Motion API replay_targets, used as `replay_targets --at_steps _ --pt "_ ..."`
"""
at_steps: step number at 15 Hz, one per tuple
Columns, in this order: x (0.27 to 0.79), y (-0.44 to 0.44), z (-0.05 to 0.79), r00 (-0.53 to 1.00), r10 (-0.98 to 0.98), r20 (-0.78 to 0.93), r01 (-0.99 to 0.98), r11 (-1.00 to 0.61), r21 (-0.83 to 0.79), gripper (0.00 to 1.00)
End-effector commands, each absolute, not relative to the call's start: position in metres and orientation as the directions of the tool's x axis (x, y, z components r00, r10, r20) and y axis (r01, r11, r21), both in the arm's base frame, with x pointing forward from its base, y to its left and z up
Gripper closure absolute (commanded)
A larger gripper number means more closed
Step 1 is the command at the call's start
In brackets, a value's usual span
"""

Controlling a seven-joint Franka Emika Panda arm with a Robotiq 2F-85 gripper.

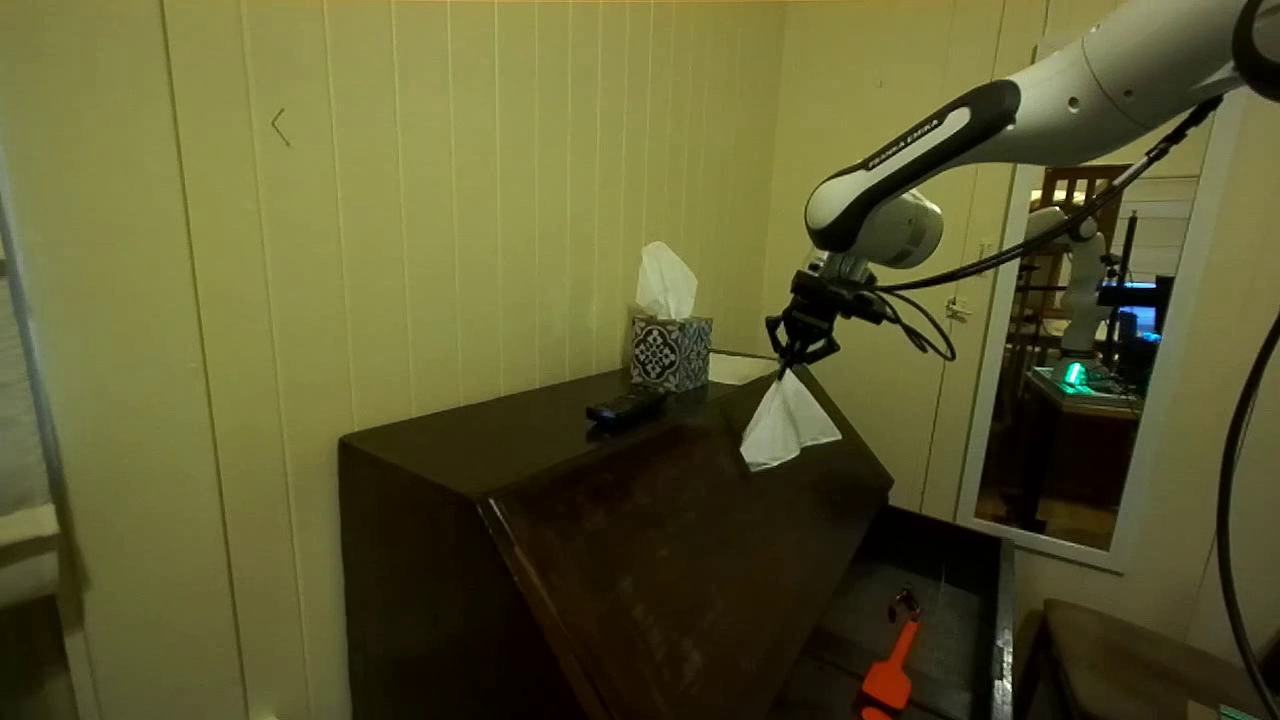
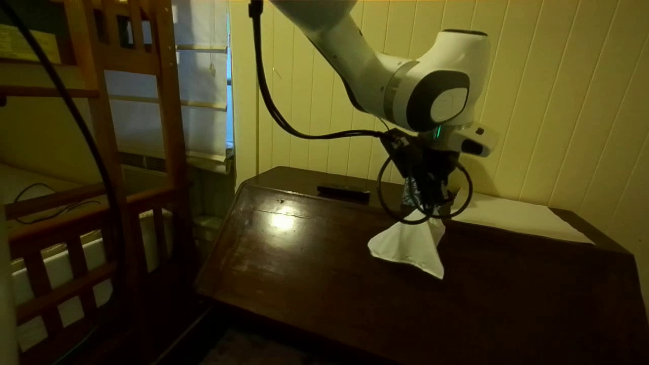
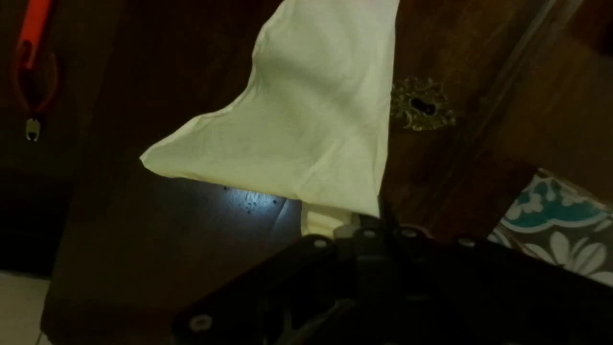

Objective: Remove one tissue square from the box and use it to wipe the cabinet.

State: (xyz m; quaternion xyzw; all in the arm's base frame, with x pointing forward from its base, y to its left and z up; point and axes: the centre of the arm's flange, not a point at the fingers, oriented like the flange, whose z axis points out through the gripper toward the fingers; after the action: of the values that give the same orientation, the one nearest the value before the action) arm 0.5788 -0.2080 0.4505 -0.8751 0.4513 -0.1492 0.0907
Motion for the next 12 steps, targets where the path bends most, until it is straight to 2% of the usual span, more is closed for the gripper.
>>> replay_targets --at_steps 1,2,3,7,12 --pt "0.569 -0.199 0.410 0.384 -0.906 0.176 -0.865 -0.420 -0.276 1.00" --pt "0.568 -0.196 0.404 0.387 -0.913 0.130 -0.865 -0.408 -0.293 1.00" --pt "0.576 -0.205 0.412 0.438 -0.886 0.156 -0.840 -0.464 -0.281 0.99" --pt "0.574 -0.202 0.401 0.415 -0.900 0.134 -0.857 -0.436 -0.273 1.00" --pt "0.597 -0.187 0.367 0.402 -0.906 0.131 -0.861 -0.423 -0.282 1.00"
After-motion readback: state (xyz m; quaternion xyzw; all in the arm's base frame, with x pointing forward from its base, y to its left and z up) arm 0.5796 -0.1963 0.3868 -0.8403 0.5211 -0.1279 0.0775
